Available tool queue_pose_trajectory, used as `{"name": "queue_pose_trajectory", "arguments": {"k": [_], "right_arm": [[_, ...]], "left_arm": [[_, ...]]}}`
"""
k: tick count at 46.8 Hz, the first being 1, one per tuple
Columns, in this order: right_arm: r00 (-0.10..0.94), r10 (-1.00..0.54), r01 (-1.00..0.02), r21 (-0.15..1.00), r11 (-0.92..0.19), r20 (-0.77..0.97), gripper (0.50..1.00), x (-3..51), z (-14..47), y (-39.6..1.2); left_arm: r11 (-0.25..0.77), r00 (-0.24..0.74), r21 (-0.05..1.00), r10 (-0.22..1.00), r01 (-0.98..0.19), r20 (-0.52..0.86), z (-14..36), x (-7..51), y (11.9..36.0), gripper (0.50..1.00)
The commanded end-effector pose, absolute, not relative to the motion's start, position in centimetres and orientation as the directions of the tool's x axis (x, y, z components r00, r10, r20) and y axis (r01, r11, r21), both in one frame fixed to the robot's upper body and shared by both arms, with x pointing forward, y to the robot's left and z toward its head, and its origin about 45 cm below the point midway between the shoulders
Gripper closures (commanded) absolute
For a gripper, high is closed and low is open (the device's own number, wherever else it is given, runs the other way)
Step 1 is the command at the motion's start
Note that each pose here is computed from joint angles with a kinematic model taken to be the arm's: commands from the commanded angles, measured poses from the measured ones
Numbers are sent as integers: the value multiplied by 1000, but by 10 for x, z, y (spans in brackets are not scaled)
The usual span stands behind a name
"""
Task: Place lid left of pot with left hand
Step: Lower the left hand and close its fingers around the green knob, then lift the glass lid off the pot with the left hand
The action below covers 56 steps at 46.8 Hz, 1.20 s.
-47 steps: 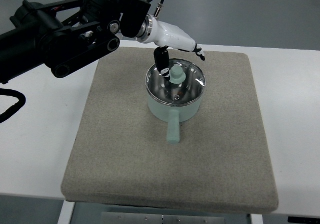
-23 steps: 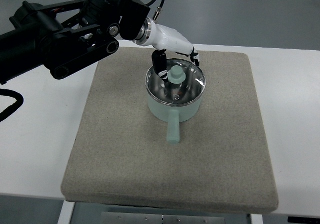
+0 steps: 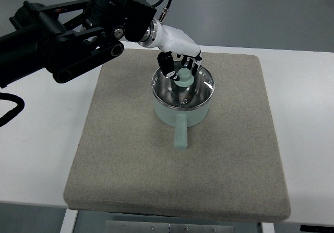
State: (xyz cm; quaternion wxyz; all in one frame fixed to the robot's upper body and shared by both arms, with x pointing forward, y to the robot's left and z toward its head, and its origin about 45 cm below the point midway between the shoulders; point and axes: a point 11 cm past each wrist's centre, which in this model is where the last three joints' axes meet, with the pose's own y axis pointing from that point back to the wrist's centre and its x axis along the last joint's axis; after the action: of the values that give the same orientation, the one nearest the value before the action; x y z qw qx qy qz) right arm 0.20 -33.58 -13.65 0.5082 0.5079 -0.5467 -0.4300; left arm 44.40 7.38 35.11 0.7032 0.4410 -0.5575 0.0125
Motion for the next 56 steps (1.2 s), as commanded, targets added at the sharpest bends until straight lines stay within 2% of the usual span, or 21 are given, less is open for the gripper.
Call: {"name": "queue_pose_trajectory", "arguments": {"k": [1,16,18,23,25,56], "right_arm": [[32,-992,-120,986,114,119,576,3,-136,-336],[31,-992,-118,986,114,119,576,2,-136,-336],[33,-992,-118,986,114,119,576,2,-136,-336],[31,-992,-118,986,114,119,576,2,-136,-336],[31,-992,-118,986,114,119,576,2,-136,-336],[33,-992,-118,986,114,119,576,2,-136,-336]], "left_arm": [[611,376,605,-474,-510,796,352,444,74,868],[612,378,607,-474,-508,795,350,444,74,872],[612,378,607,-474,-508,795,350,444,74,887],[612,380,607,-474,-507,794,350,443,74,981],[612,380,607,-474,-507,794,350,443,74,1000],[617,353,597,-482,-513,802,361,442,70,1000]]}}
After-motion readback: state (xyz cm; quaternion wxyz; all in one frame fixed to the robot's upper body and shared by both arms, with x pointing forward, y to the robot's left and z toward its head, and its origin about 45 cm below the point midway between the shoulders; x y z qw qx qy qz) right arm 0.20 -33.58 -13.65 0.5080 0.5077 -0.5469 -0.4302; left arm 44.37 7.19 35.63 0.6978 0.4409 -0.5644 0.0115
